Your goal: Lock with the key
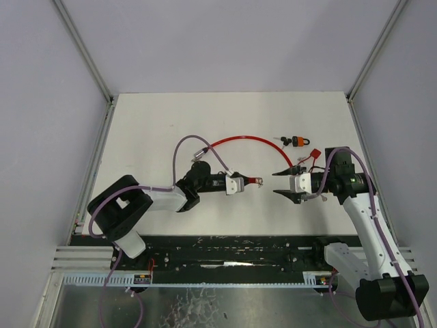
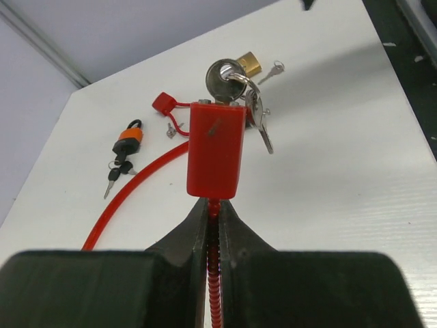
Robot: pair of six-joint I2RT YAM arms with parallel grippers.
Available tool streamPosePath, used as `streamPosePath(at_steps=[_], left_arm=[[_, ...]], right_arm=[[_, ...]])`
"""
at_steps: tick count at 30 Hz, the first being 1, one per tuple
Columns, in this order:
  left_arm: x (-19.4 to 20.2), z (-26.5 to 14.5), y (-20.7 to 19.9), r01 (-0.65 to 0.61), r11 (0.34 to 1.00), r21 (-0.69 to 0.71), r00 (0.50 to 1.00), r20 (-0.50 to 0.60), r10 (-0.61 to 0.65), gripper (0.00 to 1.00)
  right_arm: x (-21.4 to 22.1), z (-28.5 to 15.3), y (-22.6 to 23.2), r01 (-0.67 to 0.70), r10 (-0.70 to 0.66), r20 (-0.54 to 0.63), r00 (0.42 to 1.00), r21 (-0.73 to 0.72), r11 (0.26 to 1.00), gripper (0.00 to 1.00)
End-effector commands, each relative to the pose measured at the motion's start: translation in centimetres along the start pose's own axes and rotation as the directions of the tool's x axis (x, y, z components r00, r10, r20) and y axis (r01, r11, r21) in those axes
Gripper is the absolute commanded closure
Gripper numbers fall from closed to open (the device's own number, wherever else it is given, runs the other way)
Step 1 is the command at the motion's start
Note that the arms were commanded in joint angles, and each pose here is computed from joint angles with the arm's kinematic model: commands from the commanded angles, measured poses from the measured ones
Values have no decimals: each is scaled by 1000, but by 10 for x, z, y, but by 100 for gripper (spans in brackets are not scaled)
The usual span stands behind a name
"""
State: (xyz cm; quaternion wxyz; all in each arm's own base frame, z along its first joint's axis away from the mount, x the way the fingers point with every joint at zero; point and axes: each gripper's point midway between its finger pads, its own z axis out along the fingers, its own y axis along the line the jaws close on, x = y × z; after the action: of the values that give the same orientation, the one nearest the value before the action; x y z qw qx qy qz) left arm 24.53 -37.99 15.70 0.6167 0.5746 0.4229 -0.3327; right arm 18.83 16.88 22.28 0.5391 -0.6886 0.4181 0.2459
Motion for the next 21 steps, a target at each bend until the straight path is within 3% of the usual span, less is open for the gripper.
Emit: streamPosePath(at_steps=[1, 3, 6, 21], left_arm=[[-5, 12, -6, -99, 994, 51, 995, 2, 99, 100], [-4, 14, -9, -98, 993, 67, 995, -2, 99, 100], [-3, 17, -14, -96, 991, 94, 995, 1, 97, 100], [-3, 22, -27, -87, 983, 163, 996, 10, 87, 100]], right_arm=[[-6, 4, 2, 77, -76, 61, 995, -12, 997, 48], [-6, 6, 4, 72, -70, 74, 995, -17, 997, 56], [-4, 9, 8, 80, -78, 73, 994, -31, 996, 60], [12, 21, 23, 63, -60, 36, 998, -108, 992, 62]])
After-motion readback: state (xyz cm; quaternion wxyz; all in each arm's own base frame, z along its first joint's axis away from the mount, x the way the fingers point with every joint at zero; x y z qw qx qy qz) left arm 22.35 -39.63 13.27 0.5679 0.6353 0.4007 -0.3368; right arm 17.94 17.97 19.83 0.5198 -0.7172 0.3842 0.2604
